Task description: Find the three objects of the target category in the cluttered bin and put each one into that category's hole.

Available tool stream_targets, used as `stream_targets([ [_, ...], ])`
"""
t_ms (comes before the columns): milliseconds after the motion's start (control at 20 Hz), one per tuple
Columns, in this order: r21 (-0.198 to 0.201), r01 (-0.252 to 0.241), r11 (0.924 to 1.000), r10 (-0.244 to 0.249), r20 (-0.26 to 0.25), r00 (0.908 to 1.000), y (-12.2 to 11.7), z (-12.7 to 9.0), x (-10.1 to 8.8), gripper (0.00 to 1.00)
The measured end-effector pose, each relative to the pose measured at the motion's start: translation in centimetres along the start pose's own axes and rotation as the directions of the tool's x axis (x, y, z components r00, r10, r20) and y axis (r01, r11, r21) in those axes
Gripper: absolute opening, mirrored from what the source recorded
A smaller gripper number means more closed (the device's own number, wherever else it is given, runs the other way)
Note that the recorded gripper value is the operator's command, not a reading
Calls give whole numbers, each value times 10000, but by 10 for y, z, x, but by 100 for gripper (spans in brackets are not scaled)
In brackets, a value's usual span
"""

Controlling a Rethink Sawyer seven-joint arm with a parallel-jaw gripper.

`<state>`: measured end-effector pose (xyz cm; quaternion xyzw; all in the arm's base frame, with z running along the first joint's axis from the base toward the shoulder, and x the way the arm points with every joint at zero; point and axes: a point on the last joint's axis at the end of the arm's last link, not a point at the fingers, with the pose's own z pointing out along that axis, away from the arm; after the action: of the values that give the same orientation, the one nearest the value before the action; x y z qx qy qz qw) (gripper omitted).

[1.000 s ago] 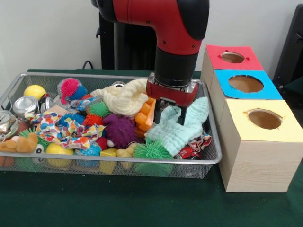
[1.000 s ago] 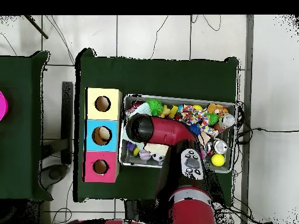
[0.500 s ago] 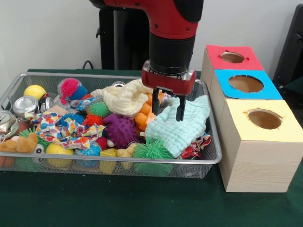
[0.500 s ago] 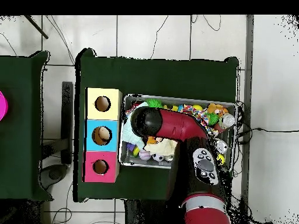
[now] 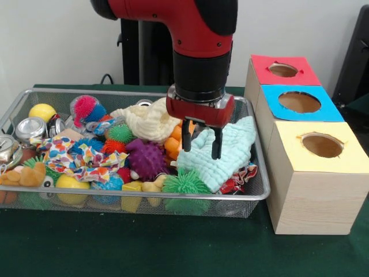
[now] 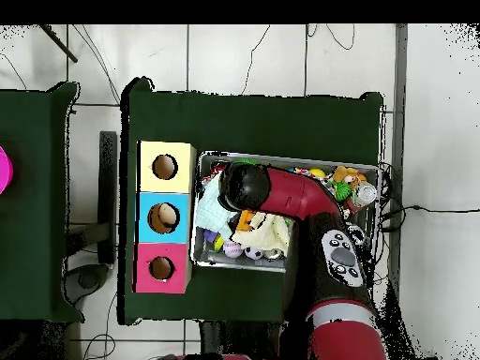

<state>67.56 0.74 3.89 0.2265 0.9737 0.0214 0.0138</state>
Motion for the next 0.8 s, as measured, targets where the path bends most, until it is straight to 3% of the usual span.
stream_targets([
  [400, -2, 200, 9998, -200, 63, 9998, -6, 26, -1, 100],
  [800, 249, 687, 9973, -692, 199, 9974, -8, 34, -1, 100],
])
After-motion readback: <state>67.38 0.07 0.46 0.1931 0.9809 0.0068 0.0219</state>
